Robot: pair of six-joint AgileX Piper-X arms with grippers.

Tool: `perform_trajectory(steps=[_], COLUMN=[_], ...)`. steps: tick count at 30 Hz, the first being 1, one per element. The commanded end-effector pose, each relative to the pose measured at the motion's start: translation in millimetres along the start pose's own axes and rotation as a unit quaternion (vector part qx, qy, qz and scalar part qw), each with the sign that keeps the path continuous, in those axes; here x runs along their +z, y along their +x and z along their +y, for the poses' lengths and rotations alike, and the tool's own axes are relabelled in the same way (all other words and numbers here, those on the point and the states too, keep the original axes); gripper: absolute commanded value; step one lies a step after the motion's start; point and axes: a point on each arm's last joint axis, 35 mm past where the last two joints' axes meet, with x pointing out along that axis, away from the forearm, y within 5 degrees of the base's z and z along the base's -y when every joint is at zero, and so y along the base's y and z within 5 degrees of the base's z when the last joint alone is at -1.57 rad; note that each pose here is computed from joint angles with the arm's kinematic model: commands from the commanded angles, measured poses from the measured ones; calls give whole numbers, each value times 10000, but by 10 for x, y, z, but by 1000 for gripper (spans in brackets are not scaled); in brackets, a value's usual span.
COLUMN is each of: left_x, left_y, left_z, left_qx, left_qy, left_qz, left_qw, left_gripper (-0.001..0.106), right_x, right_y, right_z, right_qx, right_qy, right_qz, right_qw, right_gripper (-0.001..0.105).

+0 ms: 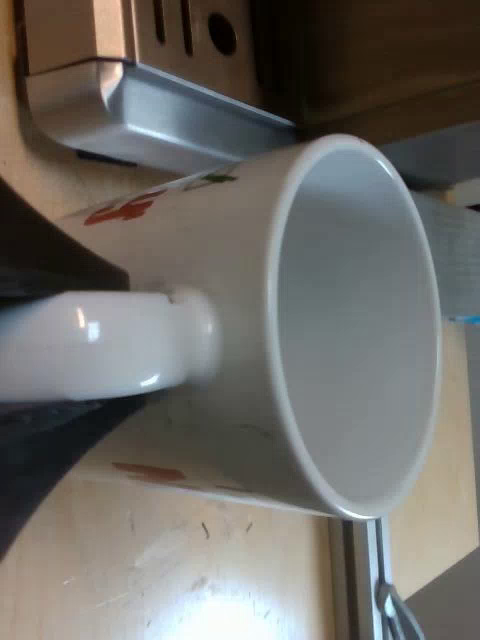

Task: Remove mug from coffee machine

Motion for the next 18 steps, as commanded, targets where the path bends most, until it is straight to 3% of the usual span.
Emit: perform_trajectory(steps=[1,10,18], left_x=[-3,-7,-7], left_y=[0,0,0], left_z=[-6,3,4], left_qx=[-38,73,97], left_qy=[-76,-94,-94], left_qz=[50,52,47], left_qw=[10000,9999,9999], left_gripper=[76,76,76], right_x=[46,-2,-100], right_y=[35,188,454], right_z=[-64,-184,-159], right_qx=[-260,-189,66], right_qy=[266,411,77], right_qz=[-157,156,29], right_qw=[9992,9989,9999], right_gripper=[0,0,0])
